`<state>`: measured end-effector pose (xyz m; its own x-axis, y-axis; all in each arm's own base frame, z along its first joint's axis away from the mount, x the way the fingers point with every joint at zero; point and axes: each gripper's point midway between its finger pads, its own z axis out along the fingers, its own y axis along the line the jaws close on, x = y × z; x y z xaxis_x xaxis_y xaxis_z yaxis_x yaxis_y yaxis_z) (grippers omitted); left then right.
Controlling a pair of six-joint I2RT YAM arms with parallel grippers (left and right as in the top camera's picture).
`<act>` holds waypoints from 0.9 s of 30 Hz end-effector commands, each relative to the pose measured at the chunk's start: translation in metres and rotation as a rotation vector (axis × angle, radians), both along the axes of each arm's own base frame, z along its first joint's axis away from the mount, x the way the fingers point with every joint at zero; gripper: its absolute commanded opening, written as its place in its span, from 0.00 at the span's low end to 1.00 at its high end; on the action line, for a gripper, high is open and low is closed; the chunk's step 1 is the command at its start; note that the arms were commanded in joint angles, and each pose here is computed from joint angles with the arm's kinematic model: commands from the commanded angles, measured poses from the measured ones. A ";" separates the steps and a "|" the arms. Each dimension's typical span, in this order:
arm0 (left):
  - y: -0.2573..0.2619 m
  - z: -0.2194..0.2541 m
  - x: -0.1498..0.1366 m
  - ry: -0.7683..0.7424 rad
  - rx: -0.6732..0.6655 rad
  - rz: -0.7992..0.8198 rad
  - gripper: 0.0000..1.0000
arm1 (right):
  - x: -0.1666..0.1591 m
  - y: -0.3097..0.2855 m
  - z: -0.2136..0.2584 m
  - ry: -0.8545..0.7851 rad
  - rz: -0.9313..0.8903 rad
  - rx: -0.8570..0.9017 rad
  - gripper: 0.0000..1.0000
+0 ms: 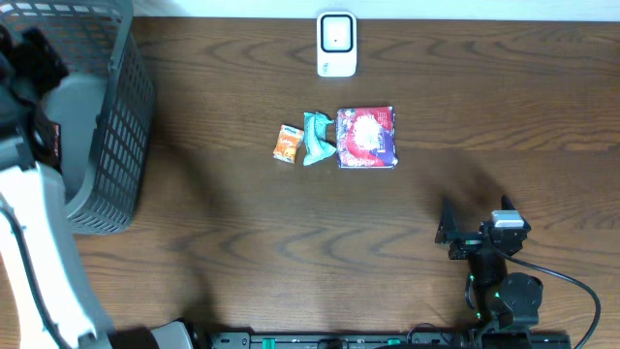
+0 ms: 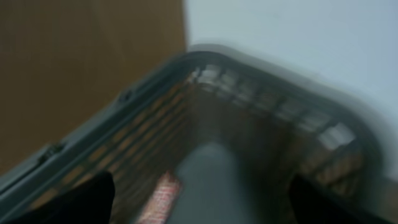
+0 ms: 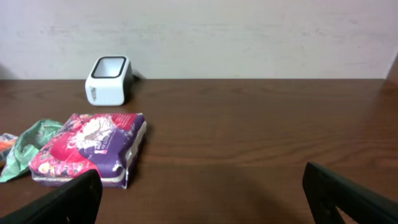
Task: Scan the item barcode
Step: 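Reach left gripper into basket and grasp red-orange Tora snack bar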
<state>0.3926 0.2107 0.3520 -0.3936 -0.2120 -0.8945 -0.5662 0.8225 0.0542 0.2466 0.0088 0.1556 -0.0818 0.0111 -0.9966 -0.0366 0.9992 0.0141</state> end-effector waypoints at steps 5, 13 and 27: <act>0.048 -0.095 -0.018 0.435 0.073 0.029 0.89 | 0.000 -0.001 -0.001 0.001 -0.003 -0.011 0.99; 0.067 -0.183 -0.029 0.689 -0.014 0.023 0.90 | 0.000 -0.001 -0.001 0.001 -0.003 -0.011 0.99; 0.093 -0.290 -0.028 0.853 -0.109 0.018 0.86 | 0.000 -0.001 -0.001 0.001 -0.003 -0.011 0.99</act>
